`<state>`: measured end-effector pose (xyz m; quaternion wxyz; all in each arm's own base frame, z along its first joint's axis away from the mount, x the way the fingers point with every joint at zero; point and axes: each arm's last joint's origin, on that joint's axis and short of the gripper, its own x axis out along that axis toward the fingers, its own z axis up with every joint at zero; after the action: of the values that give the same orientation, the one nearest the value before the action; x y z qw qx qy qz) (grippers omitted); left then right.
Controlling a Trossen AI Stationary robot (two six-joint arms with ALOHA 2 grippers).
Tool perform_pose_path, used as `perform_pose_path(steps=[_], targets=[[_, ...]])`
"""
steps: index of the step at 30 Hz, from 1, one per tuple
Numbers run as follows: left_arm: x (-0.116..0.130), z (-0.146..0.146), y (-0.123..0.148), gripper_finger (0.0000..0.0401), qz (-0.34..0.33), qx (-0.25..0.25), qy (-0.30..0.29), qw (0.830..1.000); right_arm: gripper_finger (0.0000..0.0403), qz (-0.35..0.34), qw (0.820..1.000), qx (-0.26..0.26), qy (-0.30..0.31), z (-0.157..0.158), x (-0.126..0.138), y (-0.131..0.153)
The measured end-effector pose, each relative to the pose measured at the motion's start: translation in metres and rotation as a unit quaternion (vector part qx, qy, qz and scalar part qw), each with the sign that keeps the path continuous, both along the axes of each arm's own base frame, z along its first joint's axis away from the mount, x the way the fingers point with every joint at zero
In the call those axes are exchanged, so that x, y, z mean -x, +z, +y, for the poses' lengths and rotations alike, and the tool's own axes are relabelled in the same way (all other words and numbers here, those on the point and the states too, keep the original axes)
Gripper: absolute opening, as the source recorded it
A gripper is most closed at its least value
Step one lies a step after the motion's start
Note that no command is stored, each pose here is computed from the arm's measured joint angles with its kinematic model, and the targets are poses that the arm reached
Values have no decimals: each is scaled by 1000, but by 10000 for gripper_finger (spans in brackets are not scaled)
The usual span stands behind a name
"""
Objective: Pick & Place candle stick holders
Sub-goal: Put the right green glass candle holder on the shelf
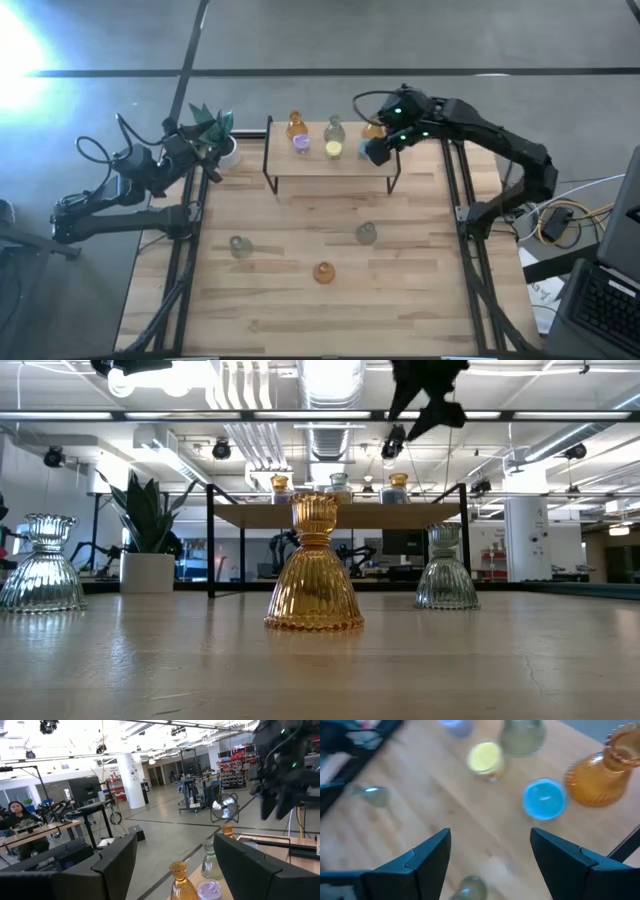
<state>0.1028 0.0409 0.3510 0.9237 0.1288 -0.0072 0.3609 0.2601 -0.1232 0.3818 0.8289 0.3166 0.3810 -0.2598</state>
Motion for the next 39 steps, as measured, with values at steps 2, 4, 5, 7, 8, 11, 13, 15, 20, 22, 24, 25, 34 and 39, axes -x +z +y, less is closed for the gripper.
perform_pose_path(steps=[2, 4, 5, 7, 8, 11, 13, 15, 20, 22, 24, 25, 34, 39], targets=[[0, 0, 0, 268, -1, 0, 0, 1000, 262, -20, 1000, -4, 17, 9, 8, 10], [0, 0, 0, 268, -2, 0, 0, 1000, 257, -33, 999, 2, 34, 22, 16, 19], [0, 0, 0, 268, -2, 0, 0, 1000, 255, -36, 998, 3, 43, 29, 19, 22], [0, 0, 0, 268, -2, 0, 0, 1000, 250, -40, 997, 3, 65, 45, 25, 28], [0, 0, 0, 268, -2, 0, 0, 1000, 248, -41, 996, 3, 74, 53, 27, 29], [0, 0, 0, 268, -4, 2, -1, 1000, 243, -20, 996, 6, 92, 80, 31, 28], [0, 0, 0, 268, -9, 8, -1, 1000, 240, 2, 996, 9, 93, 98, 31, 22], [0, 0, 0, 268, -15, 15, -2, 1000, 237, 21, 997, 14, 78, 113, 31, 14], [0, 0, 0, 268, -29, 31, -5, 999, 229, 51, 998, 30, 12, 134, 24, -13], [0, 0, 0, 268, -30, 32, -5, 999, 226, 74, 997, 16, -5, 135, 17, -27], [0, 0, 0, 268, -31, 33, -5, 999, 223, 98, 995, 3, -13, 136, 9, -41], [0, 0, 0, 268, -31, 33, -5, 999, 221, 109, 994, -2, -16, 136, 6, -46], [0, 0, 0, 268, -30, 33, -5, 999, 196, 179, 983, -29, -19, 139, -18, -86], [0, 0, 0, 268, -30, 33, -5, 999, 180, 198, 979, -47, 0, 142, -27, -110]])
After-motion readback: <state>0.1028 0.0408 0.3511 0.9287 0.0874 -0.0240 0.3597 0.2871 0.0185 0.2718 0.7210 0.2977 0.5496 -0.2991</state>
